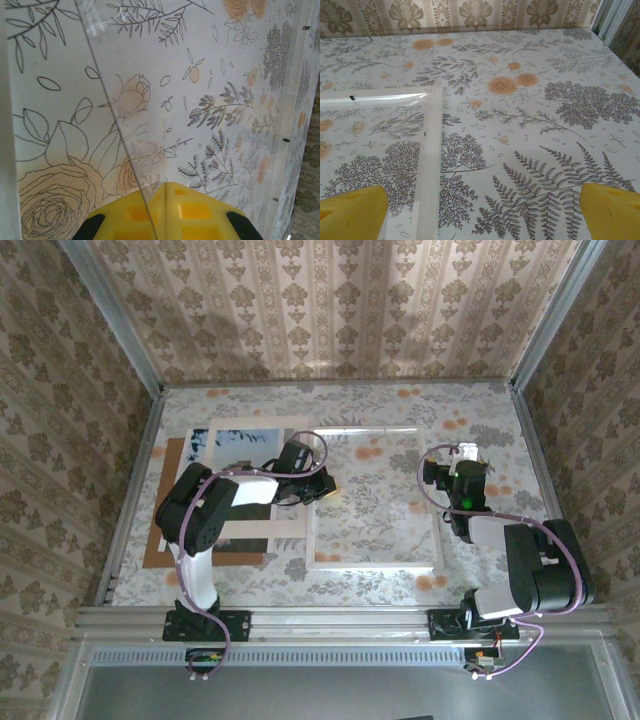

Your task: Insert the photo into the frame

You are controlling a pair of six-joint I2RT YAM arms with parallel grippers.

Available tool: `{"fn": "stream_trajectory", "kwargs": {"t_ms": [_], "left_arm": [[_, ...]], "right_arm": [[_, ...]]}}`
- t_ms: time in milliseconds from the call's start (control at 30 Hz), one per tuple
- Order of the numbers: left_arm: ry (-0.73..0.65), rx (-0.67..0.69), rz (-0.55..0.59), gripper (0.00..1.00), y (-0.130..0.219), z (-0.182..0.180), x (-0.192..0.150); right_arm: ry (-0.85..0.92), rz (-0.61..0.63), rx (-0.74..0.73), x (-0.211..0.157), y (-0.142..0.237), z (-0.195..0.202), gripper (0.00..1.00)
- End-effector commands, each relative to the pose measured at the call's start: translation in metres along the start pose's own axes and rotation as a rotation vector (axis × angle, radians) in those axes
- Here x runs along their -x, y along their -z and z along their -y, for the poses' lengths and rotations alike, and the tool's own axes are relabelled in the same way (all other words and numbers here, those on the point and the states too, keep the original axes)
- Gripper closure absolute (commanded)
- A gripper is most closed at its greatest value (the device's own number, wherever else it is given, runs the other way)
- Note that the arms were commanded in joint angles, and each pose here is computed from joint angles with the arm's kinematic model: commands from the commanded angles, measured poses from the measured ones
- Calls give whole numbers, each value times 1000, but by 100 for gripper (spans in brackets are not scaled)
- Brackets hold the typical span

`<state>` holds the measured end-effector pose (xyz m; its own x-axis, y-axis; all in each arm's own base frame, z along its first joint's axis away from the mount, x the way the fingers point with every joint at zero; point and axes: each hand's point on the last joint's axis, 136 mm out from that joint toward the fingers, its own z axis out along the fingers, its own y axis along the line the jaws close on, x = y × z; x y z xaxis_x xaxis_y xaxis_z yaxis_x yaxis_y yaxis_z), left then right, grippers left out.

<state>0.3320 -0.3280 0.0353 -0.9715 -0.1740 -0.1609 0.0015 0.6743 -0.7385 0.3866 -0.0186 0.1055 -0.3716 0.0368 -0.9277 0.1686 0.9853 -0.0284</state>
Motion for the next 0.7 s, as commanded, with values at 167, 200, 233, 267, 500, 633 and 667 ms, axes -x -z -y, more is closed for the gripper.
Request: {"fn": "stream_trajectory", "kwargs": {"t_ms": [167,200,233,267,500,633,667], "left_arm": [[-24,-15,1,100,11,8,2],[-25,-14,-1,100,11,8,1],[-24,-13,-5,100,10,7,0],[-24,-12,-4,100,10,7,0],[-23,-11,-3,100,11,7,0],[-20,-10,-4,100,11,6,0],[-18,-9,-5,100,11,5,-1]], "right_arm": [[9,32,23,15,0,-6,0],[8,33,22,16,0,-6,0],[9,31,23,15,0,-6,0],[9,33,23,16,0,-6,0],[9,31,23,15,0,-6,0],[9,30,23,15,0,-6,0],[11,28,24,14,-1,-6,0]]}}
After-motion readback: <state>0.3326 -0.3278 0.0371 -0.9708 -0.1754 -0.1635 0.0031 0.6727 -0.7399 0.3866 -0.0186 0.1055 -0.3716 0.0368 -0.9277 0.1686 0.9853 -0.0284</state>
